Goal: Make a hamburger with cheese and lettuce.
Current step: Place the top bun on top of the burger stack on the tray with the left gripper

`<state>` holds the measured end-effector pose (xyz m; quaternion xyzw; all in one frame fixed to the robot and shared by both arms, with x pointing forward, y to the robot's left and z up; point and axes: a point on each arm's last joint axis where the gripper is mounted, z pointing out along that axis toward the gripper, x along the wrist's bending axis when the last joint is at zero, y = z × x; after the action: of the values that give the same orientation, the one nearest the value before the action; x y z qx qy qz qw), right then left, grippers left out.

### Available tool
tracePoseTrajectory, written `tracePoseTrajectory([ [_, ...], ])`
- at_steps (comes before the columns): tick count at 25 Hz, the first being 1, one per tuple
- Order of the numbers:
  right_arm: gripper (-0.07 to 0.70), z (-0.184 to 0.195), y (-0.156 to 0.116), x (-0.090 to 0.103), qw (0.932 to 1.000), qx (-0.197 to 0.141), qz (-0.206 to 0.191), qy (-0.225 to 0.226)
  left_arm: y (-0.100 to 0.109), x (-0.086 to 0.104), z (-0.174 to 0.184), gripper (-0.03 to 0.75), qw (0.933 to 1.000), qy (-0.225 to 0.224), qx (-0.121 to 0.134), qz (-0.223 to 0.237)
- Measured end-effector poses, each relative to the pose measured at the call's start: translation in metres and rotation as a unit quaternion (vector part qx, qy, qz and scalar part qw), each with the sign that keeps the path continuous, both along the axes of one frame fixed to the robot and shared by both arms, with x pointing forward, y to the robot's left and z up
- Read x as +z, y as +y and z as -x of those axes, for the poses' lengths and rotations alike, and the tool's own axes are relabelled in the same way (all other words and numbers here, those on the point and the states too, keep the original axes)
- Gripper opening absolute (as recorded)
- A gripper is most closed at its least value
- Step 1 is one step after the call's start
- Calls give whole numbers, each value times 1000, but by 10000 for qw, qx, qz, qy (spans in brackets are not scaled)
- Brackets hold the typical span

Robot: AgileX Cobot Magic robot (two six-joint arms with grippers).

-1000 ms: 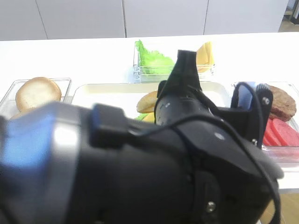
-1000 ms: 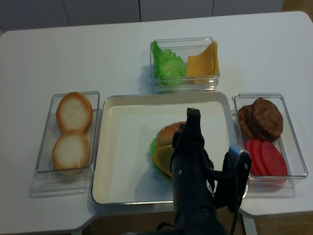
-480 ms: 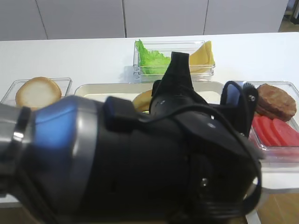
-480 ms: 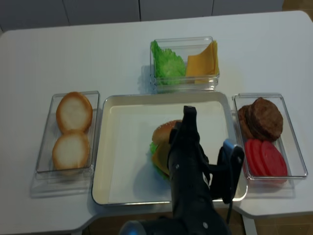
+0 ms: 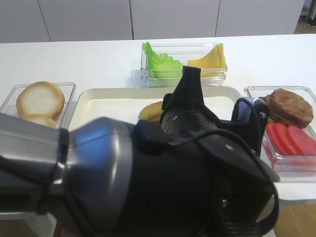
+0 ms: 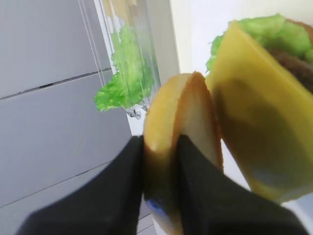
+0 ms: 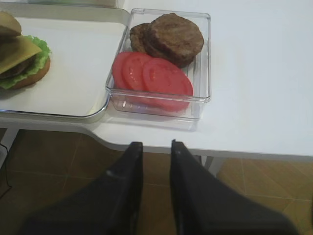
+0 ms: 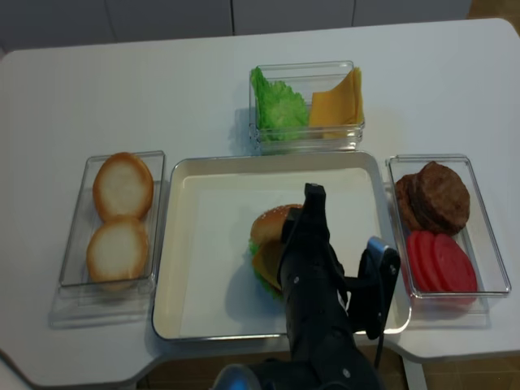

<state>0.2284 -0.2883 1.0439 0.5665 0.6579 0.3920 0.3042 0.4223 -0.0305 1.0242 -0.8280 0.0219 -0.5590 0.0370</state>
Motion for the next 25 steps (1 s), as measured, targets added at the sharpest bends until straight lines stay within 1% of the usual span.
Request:
tracePoseTrajectory([
  [19,147,0,0,0,10000,0,0,0,0,-1,2,146,9999,78,64,64],
  [21,147,0,0,0,10000,0,0,0,0,-2,2,160,9999,88,79,89],
  [25,147,0,0,0,10000,0,0,0,0,-2,3,216,9998,118,96,140],
])
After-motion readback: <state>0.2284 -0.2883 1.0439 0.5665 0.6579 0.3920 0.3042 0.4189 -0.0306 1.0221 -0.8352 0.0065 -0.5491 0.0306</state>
